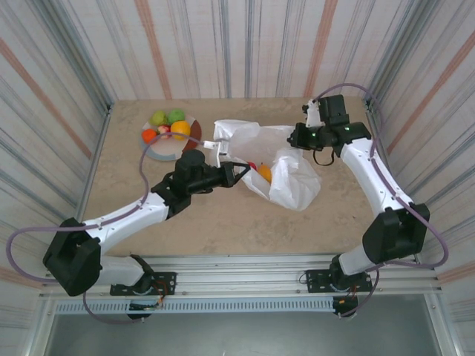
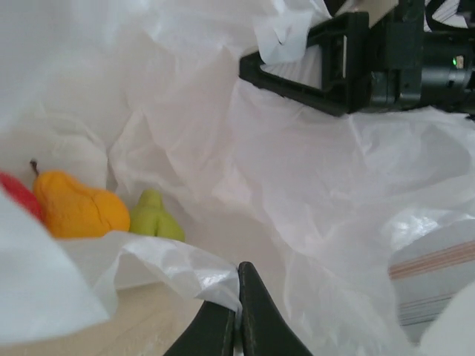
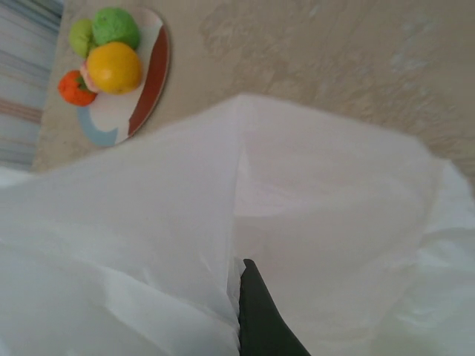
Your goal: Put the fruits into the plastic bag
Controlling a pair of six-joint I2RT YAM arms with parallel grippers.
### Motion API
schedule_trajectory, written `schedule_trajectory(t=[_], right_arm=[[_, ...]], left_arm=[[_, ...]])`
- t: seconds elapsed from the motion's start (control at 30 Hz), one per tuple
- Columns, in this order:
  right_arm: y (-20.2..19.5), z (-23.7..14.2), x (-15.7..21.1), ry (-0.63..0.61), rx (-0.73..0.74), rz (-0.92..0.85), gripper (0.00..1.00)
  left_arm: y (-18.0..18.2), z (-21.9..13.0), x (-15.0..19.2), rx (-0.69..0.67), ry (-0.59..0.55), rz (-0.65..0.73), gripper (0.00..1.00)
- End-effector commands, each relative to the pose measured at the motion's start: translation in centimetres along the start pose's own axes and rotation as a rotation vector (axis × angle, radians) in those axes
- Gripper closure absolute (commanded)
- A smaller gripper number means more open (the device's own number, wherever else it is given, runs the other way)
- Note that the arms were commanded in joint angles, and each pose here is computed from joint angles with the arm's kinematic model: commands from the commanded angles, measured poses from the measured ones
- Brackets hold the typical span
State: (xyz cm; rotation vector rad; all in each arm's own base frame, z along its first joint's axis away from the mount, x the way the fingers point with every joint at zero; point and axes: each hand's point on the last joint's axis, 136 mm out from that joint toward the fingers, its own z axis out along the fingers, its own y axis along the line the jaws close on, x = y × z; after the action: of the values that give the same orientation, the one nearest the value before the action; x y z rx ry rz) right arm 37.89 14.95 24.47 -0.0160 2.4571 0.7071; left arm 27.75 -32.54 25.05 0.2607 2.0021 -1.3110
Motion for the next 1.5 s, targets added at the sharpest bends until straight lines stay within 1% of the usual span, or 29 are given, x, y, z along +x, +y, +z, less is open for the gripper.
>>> schedule_trajectory(t=[0.0, 0.13, 0.2, 0.3, 0.33, 0.47, 0.57, 0.7, 0.73, 0.8, 0.87, 0.93, 1.03, 1.17, 1.27, 1.33, 1.43, 1.47], right_arm=[[-1.5, -0.6, 0.9, 0.027, 0.088, -0.031, 1.0], [-1.1, 0.4, 1.6, 0.046, 0.05, -0.012, 1.0], [-0.8, 1.0, 1.8, 0.046, 0.026, 0.001, 1.0], [-0.4, 1.8, 2.0, 0.041, -0.018, 0.034, 1.0], [-0.2, 2.0, 1.9, 0.038, -0.03, 0.044, 1.0], [0.4, 2.5, 1.5, 0.014, -0.07, 0.076, 1.0], [0.6, 2.8, 1.1, 0.006, -0.085, 0.088, 1.0], [0.6, 3.2, 0.9, -0.002, -0.086, 0.095, 1.0], [0.6, 3.3, 0.7, -0.005, -0.087, 0.095, 1.0], [0.6, 3.5, 0.6, -0.008, -0.091, 0.1, 1.0], [0.7, 3.7, 0.5, -0.007, -0.101, 0.105, 1.0], [0.7, 4.0, 0.5, -0.003, -0.106, 0.108, 1.0], [0.7, 4.3, 0.7, 0.004, -0.11, 0.11, 1.0], [0.6, 4.4, 0.8, 0.005, -0.117, 0.106, 1.0], [0.6, 4.4, 0.8, 0.004, -0.121, 0.098, 1.0], [0.6, 4.6, 0.8, 0.005, -0.125, 0.091, 1.0], [0.6, 4.8, 0.8, -0.001, -0.131, 0.082, 1.0], [0.5, 5.0, 0.9, 0.0, -0.132, 0.078, 1.0]], left_arm=[[1.7, 0.2, 0.9, -0.049, 0.042, 0.013, 0.91], [5.0, 0.2, 1.8, -0.127, 0.065, -0.033, 0.86], [6.2, 0.0, 2.0, -0.15, 0.069, -0.047, 0.82], [6.9, -0.7, 2.2, -0.175, 0.076, -0.039, 0.72], [6.9, -1.0, 2.1, -0.176, 0.078, -0.025, 0.68], [6.1, -2.7, 2.3, -0.182, 0.105, 0.062, 0.44], [5.6, -4.4, 2.7, -0.173, 0.14, 0.104, 0.31], [4.4, -6.9, 2.9, -0.116, 0.17, 0.122, 0.2], [3.9, -7.5, 2.9, -0.093, 0.177, 0.124, 0.15], [3.1, -8.5, 2.9, -0.05, 0.19, 0.129, 0.09], [2.3, -9.6, 2.8, -0.017, 0.207, 0.133, 0.08], [2.2, -10.5, 2.4, -0.023, 0.213, 0.131, 0.08], [3.2, -12.3, 0.9, -0.101, 0.175, 0.131, 0.08], [6.8, -15.7, -2.6, -0.29, 0.043, 0.072, 0.07], [10.7, -18.7, -5.6, -0.453, -0.067, 0.0, 0.07], [13.3, -20.2, -7.1, -0.548, -0.119, -0.047, 0.07], [16.8, -22.1, -9.2, -0.644, -0.183, -0.141, 0.08], [17.9, -22.5, -9.9, -0.657, -0.201, -0.175, 0.08]])
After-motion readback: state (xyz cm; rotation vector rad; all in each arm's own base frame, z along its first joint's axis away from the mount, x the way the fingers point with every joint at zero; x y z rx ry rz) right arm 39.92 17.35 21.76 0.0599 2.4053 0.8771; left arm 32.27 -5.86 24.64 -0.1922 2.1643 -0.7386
